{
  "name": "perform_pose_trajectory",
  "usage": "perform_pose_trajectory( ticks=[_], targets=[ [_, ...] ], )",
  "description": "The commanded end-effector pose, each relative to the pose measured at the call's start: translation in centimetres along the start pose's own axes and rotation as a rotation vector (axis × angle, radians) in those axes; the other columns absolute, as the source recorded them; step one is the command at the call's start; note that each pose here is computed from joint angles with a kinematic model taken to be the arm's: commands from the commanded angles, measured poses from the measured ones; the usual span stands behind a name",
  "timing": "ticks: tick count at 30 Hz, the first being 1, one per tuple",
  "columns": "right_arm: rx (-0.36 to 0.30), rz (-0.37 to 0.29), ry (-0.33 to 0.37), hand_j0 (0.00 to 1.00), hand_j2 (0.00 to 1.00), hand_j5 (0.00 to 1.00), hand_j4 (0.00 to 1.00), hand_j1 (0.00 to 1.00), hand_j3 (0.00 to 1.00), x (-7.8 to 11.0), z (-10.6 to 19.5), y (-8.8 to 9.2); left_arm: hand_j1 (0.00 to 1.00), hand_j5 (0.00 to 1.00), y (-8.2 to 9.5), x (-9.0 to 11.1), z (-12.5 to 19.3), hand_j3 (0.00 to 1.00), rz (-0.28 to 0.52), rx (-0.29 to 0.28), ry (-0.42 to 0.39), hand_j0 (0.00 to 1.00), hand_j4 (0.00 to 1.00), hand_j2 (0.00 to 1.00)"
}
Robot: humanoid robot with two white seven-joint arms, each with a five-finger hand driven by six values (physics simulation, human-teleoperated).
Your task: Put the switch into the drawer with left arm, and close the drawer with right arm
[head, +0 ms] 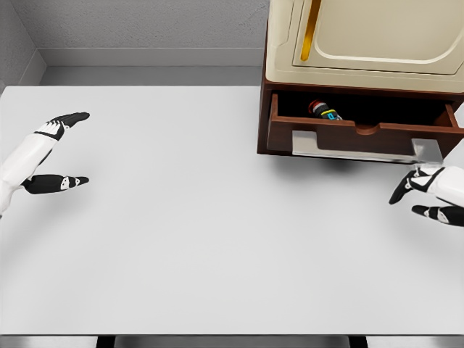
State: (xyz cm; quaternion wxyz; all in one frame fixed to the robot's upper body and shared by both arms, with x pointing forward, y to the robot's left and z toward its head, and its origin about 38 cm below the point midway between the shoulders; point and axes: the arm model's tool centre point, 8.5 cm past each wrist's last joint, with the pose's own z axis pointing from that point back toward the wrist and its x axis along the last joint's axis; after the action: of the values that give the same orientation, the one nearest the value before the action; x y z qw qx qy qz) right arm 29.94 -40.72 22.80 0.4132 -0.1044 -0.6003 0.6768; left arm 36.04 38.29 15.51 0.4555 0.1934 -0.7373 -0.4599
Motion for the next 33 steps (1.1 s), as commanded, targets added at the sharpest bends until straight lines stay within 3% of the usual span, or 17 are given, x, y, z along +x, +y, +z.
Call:
perform_pose_trajectory(
  ticks=[1,17,26,33],
  targets=[
    [-0.012,-0.009,0.003,0.59,0.59,0.59,0.59,0.59,0.59,0.0,0.1,-0.4,1.0,1.0,0.1,0.0,0.0,1.0,0.006,0.005,-0.001,1.0,1.0,1.0],
    [-0.08,0.007,-0.009,0.59,0.59,0.59,0.59,0.59,0.59,0.0,-0.4,-1.8,1.0,1.0,0.1,0.1,0.0,1.0,0.006,0.006,-0.002,1.0,1.0,1.0],
    [-0.103,0.009,-0.039,0.58,0.58,0.58,0.58,0.58,0.58,0.5,-1.4,-0.8,1.0,1.0,0.1,0.0,0.0,1.0,0.004,0.003,0.001,1.0,1.0,1.0],
    [-0.064,0.01,-0.036,0.57,0.57,0.57,0.57,0.57,0.57,0.5,-1.5,0.8,1.0,1.0,0.2,-0.2,0.1,1.0,0.001,0.0,0.007,1.0,1.0,1.0]
  ],
)
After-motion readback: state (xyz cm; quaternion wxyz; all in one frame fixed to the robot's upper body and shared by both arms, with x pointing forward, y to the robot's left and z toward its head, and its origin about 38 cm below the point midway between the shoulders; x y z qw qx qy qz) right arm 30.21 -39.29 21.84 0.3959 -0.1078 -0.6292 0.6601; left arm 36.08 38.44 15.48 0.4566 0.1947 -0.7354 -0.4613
